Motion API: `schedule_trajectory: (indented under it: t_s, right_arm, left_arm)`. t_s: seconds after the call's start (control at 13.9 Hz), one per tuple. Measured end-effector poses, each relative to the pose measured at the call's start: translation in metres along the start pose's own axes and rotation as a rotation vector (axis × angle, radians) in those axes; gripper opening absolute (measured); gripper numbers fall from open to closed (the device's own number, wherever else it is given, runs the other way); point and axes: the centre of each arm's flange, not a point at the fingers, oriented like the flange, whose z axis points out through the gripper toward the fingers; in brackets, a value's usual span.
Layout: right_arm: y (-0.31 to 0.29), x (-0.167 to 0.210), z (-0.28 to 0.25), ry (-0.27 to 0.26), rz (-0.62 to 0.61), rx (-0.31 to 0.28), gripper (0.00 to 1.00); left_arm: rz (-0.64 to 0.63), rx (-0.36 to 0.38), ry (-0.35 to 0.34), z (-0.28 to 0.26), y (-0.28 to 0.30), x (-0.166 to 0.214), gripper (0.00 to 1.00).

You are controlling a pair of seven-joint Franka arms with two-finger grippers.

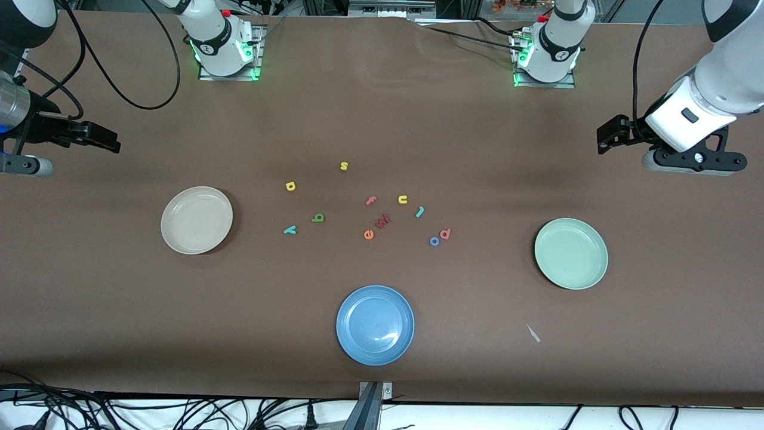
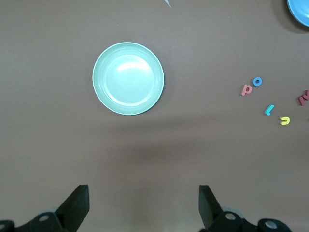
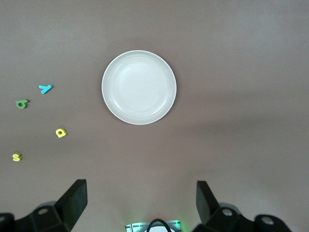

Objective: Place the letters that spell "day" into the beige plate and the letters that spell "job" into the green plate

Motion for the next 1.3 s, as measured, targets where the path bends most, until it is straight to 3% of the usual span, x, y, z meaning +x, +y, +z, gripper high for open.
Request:
schedule_trajectory:
  t_s: [1.3]
  right_arm:
    - [0.0,0.0,0.0,0.0,0.0,0.0,1.0]
  left_arm:
    - [-0.008,-0.003,0.035,-0.017,-0.004,0.001,1.0]
